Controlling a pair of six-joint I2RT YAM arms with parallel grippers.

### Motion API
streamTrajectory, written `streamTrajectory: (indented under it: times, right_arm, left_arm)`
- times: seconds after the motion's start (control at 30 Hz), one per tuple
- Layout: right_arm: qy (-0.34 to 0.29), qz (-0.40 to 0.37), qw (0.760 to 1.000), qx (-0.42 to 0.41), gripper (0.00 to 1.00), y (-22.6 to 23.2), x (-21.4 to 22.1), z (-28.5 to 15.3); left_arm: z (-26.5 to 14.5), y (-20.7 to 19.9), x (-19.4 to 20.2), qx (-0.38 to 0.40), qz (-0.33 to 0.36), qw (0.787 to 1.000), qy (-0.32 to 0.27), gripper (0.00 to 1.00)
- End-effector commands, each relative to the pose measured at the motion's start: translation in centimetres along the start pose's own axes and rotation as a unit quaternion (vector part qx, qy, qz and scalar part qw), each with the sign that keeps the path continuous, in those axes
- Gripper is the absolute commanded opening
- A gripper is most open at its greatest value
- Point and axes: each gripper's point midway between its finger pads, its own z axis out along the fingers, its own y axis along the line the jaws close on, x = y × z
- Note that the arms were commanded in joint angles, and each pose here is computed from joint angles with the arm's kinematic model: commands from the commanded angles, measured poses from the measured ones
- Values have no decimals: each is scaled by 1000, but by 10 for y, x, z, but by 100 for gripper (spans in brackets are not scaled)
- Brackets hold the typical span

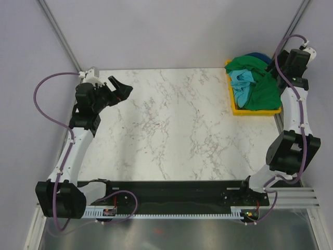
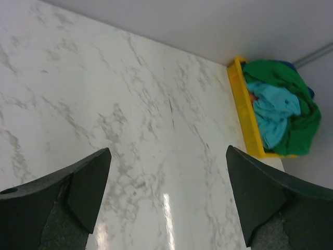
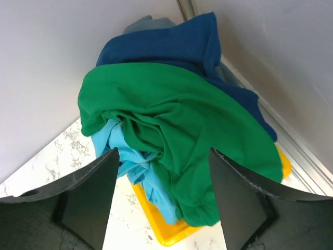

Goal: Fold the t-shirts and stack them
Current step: Grab the tshirt from the pile

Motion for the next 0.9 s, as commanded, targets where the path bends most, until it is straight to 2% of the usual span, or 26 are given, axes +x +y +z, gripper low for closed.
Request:
streamTrajectory:
  times: [0.0,0.03,0.1,0.17,0.27,0.3,0.37,0.5,0.57,0.67,0.7,0.8,0.87]
  right_arm:
    - [54,12,998,-35,77,10,12,17]
    - [72,13,996,-41,75,10,22,26]
    - [80,10,996,-45,72,10,27,33]
    - [92,8,995,-37,70,6,37,44]
    - [104,5,994,-38,66,6,46,57]
    - [108,5,993,-41,60,7,48,60]
    - [111,6,993,-47,53,10,49,66]
    - [100,5,993,-55,32,16,40,70]
    - [94,3,994,-60,24,19,33,69]
    - [88,2,994,-65,3,22,27,67]
    - [87,5,993,-75,0,27,23,61]
    - [73,-1,991,-110,0,54,11,43]
    - [52,-16,980,-189,0,108,-10,4]
  left_arm:
    - [-44,-27,70,25,-75,978,193,100]
    - [-69,-25,68,2,-54,980,193,100]
    - [-87,-12,48,-45,17,986,159,100]
    - [-111,-3,45,-77,44,985,148,100]
    - [-131,3,52,-78,81,983,144,100]
    - [-134,4,55,-72,93,982,145,100]
    - [-137,16,64,-93,93,982,135,100]
    - [-147,25,66,-103,99,985,93,100]
    - [-148,29,71,-106,99,985,93,100]
    - [-151,26,70,-98,98,987,87,100]
    - [-151,27,71,-99,99,986,87,100]
    - [-149,27,73,-93,97,988,77,99]
    - [-148,26,74,-89,96,988,80,100]
